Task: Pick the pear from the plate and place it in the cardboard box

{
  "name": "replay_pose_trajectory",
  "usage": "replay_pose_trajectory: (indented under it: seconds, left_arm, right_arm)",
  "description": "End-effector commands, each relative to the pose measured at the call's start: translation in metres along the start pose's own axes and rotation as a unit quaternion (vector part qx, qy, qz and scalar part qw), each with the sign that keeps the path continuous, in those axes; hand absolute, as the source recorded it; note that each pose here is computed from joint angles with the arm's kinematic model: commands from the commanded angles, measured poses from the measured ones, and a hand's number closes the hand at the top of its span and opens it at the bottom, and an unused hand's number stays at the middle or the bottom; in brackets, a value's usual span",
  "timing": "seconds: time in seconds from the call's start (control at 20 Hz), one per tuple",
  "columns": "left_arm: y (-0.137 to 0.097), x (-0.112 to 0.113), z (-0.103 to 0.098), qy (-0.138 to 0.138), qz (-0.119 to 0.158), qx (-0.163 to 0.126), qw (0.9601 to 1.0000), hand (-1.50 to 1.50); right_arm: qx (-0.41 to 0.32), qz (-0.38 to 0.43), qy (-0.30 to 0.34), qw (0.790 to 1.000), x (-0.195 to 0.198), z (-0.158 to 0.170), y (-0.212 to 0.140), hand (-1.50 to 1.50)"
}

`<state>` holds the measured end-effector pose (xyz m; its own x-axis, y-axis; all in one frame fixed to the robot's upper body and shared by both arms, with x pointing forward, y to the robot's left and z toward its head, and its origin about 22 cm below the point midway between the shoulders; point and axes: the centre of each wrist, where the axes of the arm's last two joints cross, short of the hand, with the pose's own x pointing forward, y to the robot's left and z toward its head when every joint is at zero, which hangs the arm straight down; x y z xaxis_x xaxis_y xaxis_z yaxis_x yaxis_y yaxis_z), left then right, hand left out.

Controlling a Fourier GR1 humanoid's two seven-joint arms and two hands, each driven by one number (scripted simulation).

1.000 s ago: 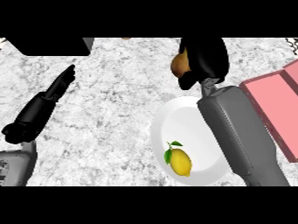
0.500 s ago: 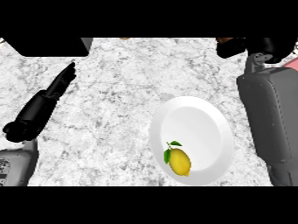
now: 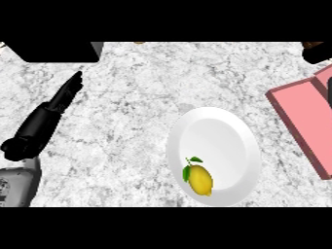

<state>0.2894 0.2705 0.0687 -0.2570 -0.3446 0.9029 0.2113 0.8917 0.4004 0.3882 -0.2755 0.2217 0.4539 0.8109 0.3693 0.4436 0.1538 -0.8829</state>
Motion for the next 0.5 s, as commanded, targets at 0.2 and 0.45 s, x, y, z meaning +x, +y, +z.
replay_pose_trajectory:
  seconds: [0.2, 0.45]
  left_arm:
    - [0.008, 0.000, 0.001, -0.003, -0.002, -0.003, 1.0000, 0.00]
    - [-0.008, 0.005, -0.003, -0.001, 0.005, -0.005, 1.0000, 0.00]
  right_arm:
    - [0.173, 0.047, 0.063, 0.982, -0.077, -0.039, 0.004, 1.50]
    - [0.240, 0.053, 0.068, 0.967, -0.115, -0.056, -0.004, 1.50]
